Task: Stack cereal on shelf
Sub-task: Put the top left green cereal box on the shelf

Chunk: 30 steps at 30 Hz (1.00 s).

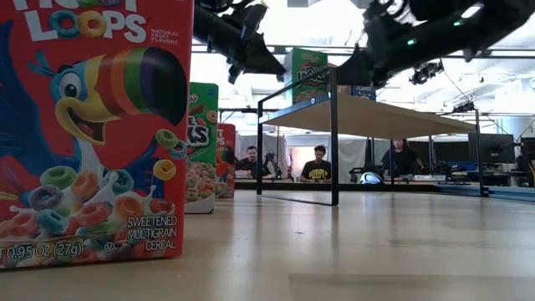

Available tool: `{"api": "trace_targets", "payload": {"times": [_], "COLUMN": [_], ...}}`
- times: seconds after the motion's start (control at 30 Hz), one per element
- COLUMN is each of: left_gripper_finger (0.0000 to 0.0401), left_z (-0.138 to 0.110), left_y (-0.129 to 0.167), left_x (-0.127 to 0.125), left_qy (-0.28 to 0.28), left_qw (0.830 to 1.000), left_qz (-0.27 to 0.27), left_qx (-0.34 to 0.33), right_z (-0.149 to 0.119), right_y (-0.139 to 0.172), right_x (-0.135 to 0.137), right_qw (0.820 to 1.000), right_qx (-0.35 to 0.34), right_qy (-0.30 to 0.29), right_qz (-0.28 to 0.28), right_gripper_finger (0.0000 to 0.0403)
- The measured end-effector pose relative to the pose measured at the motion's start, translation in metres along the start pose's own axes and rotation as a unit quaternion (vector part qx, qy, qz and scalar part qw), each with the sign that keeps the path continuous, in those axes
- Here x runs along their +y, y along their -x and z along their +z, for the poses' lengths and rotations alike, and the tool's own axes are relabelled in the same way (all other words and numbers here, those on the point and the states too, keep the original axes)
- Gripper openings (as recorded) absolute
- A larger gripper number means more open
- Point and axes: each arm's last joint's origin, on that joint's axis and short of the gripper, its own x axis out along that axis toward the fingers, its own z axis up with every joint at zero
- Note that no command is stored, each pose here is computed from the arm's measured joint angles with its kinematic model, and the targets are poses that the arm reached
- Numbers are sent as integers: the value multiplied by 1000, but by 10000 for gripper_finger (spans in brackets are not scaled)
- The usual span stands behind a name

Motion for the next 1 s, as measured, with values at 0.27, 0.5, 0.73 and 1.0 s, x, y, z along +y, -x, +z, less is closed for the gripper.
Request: {"api": "trace_targets", "payload": {"times": [0.27,0.5,0.73,1.0], "left_gripper_finger": [0,0,0,0], "left_z": [0,-2,-2,-2], "left_y": [0,-2,-1,-3], "left_x": [2,9,10,11], "left_qy": [-19,-23,-23,-27], "left_qw": [1000,1000,1000,999], "left_qz": [-6,-12,-14,-16], "left_qx": [4,11,13,10], "right_z": [-2,-4,-3,-3], "right_y": [-26,-36,-37,-37], "right_x": [-11,-15,-19,-19], "right_qw": [999,998,997,997], "right_qx": [28,36,36,35], "right_qy": [-12,-23,-26,-28], "right_qz": [-36,-47,-70,-70], "right_gripper_finger": [0,0,0,0]}}
